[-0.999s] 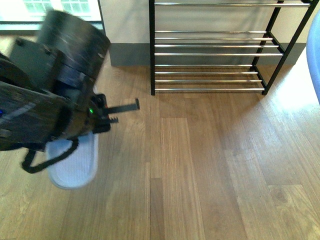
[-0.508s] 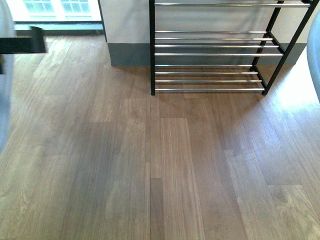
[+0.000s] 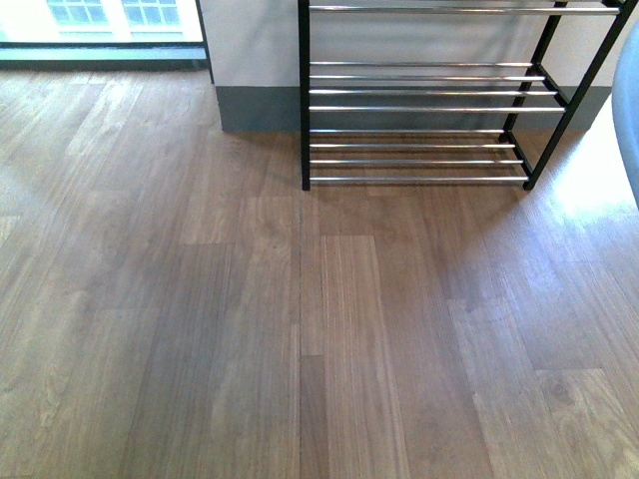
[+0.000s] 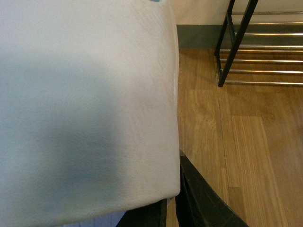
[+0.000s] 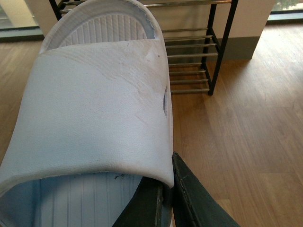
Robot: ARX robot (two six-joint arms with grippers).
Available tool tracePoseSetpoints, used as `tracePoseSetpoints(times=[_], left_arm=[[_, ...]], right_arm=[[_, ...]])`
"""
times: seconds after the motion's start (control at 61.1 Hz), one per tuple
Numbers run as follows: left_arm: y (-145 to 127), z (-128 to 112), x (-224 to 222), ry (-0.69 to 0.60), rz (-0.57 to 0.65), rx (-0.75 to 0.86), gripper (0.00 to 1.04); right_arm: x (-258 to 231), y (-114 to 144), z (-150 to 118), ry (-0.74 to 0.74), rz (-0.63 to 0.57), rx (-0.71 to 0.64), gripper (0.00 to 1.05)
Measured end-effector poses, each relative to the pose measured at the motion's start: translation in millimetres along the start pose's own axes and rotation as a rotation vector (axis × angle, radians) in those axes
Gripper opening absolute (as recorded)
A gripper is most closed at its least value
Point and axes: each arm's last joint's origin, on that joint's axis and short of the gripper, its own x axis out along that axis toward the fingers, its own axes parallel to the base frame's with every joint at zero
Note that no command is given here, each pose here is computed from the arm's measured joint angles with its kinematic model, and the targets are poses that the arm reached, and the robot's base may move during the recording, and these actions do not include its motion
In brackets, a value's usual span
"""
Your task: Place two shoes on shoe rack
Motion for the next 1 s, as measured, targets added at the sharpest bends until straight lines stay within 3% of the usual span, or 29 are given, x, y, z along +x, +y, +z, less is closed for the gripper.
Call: tracePoseSetpoints(times=[0.999], left_arm=[[0.1,0.1,-0.3,-0.001,0.000,0.001,0.02]], right_arm=[[-0.1,0.0,0.1,-0.001,0.000,0.000,0.02]])
